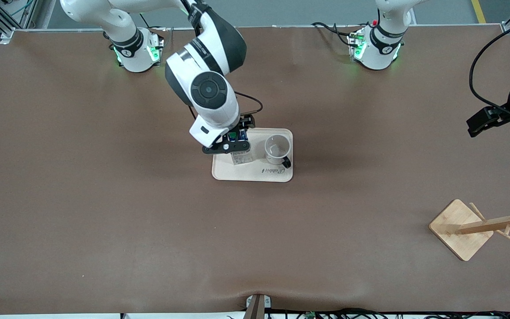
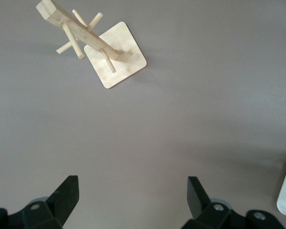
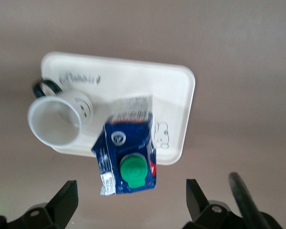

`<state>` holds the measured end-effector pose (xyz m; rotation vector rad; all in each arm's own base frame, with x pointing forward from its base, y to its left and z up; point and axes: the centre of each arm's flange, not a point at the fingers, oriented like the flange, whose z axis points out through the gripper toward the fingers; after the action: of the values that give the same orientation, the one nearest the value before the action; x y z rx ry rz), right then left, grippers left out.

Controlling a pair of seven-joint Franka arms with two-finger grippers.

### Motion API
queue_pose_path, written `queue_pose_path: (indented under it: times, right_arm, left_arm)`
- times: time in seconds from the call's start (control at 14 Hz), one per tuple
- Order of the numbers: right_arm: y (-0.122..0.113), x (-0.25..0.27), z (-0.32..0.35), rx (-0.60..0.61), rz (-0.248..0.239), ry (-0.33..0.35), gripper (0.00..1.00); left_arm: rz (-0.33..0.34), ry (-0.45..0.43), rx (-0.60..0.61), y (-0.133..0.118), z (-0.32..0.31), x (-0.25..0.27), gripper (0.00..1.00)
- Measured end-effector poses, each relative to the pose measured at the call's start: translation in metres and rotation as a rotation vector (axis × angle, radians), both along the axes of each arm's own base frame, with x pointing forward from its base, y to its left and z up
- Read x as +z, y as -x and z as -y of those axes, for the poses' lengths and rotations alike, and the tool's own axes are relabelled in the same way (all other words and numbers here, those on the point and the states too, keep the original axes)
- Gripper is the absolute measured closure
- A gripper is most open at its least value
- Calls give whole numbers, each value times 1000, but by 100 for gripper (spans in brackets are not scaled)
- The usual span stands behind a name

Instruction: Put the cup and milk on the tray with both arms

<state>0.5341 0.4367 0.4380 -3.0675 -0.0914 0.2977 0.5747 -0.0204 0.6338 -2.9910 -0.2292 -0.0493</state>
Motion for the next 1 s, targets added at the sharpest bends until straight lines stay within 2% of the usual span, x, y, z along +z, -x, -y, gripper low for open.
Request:
queue_pose_path:
  times: [0.14,0.29,0.5,0.86,1.0]
  right_arm:
    - [-29,23,35,-63,33,-23,0]
    - [-52,45,82,-130,35,-28,0]
    - [-70,86,148,-211,12,-20,0]
    - [-102,162,280,-396,76,-48,0]
    - [-98,176,315,-436,56,-40,0]
  left_arm:
    - [-8,-1,-26,1,1,1,0]
    - [-13,10,-80,4,2,5,0]
    - [-16,79,-105,17,-11,19,0]
    - [-52,69,-118,46,23,23,0]
    - [-54,68,-108,50,18,22,0]
